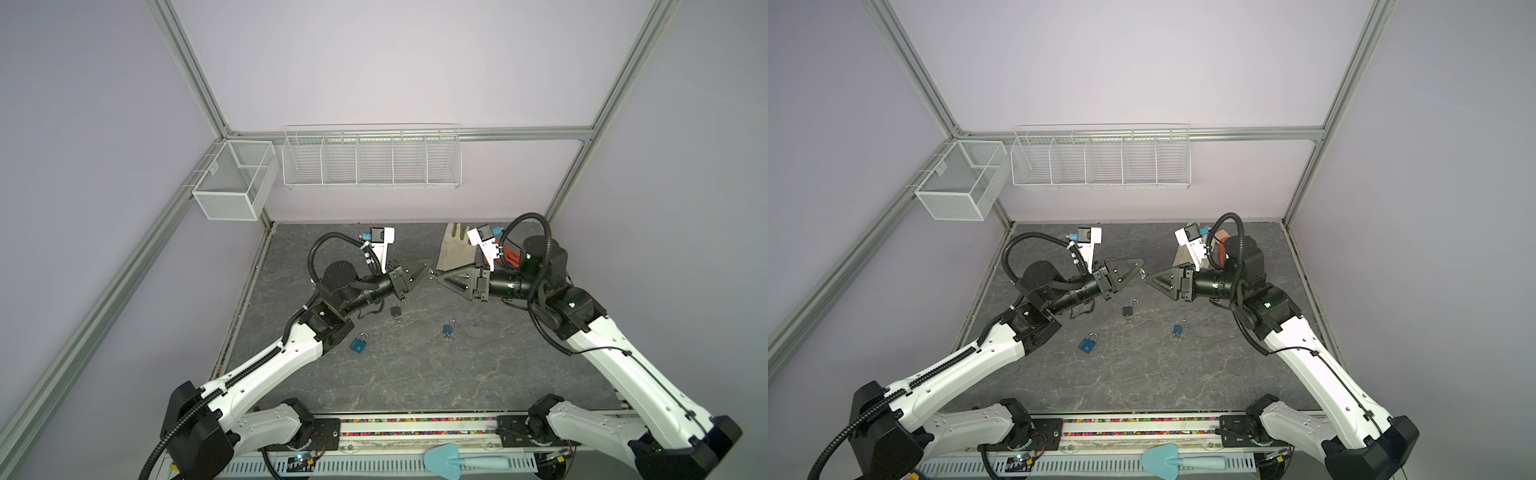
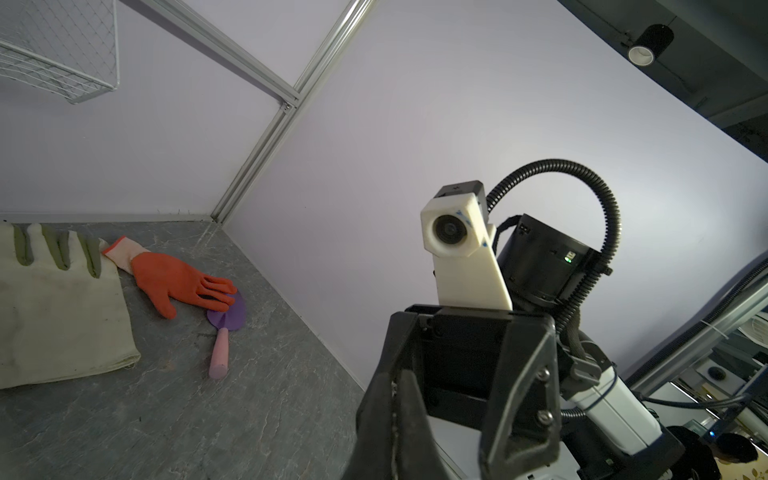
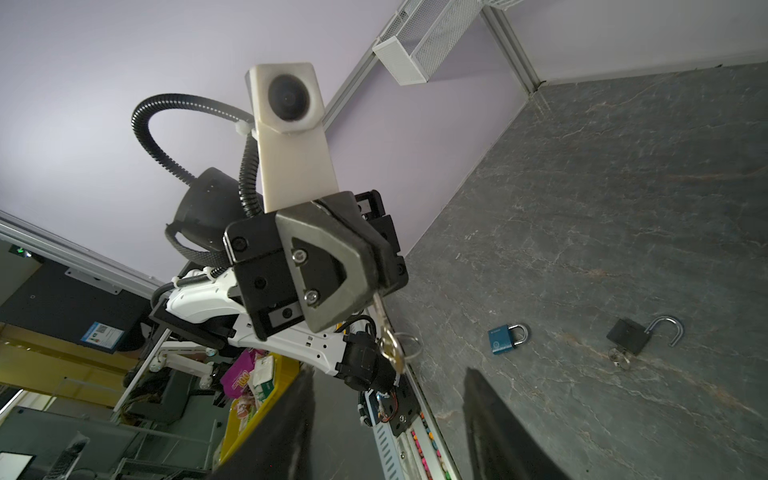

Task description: Unlock with the key

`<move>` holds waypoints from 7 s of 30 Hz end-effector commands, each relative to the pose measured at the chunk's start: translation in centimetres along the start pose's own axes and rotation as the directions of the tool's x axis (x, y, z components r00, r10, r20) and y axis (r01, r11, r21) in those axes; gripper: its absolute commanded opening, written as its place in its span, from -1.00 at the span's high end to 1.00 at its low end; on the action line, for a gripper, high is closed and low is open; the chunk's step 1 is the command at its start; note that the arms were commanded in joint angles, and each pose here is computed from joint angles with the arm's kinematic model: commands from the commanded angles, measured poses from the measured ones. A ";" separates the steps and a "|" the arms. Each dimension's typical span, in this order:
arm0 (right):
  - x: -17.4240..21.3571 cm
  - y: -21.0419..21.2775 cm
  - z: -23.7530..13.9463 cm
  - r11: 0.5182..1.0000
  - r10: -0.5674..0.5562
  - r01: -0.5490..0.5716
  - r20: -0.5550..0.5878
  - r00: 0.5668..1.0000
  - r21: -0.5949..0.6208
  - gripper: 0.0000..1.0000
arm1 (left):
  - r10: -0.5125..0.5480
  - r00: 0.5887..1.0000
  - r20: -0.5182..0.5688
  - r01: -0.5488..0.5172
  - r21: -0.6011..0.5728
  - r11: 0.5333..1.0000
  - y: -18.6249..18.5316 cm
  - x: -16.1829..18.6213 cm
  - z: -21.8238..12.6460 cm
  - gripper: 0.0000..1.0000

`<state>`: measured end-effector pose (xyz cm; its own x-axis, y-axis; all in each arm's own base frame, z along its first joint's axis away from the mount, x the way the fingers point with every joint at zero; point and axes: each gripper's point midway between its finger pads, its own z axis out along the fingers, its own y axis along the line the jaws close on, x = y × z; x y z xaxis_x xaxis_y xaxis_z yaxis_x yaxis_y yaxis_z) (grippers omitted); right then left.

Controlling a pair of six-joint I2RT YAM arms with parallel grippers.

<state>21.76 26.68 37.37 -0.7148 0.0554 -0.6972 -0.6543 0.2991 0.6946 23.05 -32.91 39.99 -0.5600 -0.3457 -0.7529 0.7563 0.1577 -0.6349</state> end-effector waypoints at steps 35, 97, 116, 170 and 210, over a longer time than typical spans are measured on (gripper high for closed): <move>-1.9 2.2 2.2 0.970 0.005 0.049 0.219 0.976 -0.239 0.10 | -0.059 0.988 0.142 0.050 0.068 0.996 -1.9 -2.4 0.0 1.00; -1.8 2.7 2.9 0.957 0.057 -0.004 0.175 0.983 -0.291 0.53 | 0.001 0.982 0.188 0.001 -0.008 1.000 -1.2 -3.2 -0.8 1.00; -2.5 2.8 2.9 0.953 0.069 -0.003 0.206 0.976 -0.303 0.56 | 0.006 0.981 0.191 -0.004 -0.008 1.000 -1.2 -3.1 -1.1 1.00; 11.4 -8.6 3.8 0.932 -0.066 0.152 -0.258 0.964 0.330 0.87 | -0.197 0.946 -0.258 -0.156 -0.894 0.420 17.2 10.7 -17.6 -0.11; 15.3 -9.9 5.0 0.950 -0.016 0.107 -0.298 0.954 0.293 0.86 | -0.617 0.699 -0.362 -0.307 -0.931 0.198 25.2 22.8 -21.8 -0.21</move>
<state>18.65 29.39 18.78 -0.7621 -0.2286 -0.6058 -0.6080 0.5745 0.5480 22.03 -16.85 2.27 -0.9795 0.0292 -0.1992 0.0423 0.9972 -0.0619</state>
